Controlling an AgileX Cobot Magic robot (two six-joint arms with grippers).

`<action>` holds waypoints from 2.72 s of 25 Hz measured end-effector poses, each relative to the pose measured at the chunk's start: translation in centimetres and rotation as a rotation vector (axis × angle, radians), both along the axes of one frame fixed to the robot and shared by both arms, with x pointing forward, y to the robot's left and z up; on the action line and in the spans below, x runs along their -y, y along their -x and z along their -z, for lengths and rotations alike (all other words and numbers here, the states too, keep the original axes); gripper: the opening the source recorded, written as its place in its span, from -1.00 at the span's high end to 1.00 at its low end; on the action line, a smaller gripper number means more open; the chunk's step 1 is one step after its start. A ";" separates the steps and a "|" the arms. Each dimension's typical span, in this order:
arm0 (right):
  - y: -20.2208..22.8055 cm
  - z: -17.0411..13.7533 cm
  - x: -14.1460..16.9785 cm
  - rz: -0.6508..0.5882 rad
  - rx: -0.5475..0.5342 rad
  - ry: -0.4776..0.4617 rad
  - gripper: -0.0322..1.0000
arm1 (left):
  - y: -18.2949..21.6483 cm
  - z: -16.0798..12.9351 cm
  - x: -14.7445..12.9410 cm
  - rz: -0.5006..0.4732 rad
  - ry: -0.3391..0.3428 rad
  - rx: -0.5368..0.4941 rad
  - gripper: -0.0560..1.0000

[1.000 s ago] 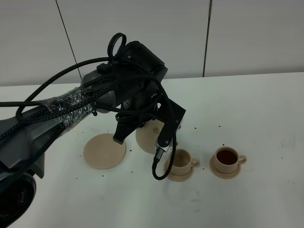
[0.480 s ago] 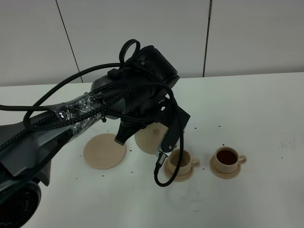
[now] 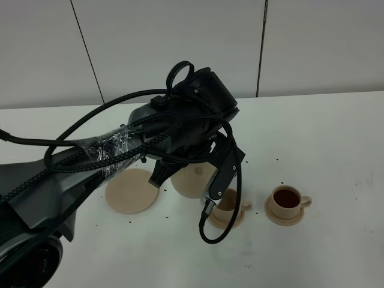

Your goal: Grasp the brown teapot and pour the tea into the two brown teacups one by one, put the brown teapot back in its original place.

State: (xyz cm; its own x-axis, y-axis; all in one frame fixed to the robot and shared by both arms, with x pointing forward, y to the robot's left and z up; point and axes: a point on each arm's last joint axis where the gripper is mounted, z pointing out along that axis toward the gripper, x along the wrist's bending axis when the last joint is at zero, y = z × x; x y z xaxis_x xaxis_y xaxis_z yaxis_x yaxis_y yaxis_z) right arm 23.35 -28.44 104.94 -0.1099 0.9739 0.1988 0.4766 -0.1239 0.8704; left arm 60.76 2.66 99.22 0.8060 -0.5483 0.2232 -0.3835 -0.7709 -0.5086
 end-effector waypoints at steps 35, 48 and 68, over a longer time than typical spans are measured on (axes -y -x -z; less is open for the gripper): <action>0.0 0.0 0.0 0.000 0.000 0.000 0.46 | 1.3 0.2 2.3 0.044 -0.119 0.121 0.58; 0.0 0.0 0.0 0.000 0.000 0.000 0.46 | 1.7 0.4 2.9 0.065 -0.141 0.147 0.58; 0.0 0.0 0.0 0.000 0.000 0.000 0.46 | 2.0 0.5 3.6 0.096 -0.173 0.172 0.58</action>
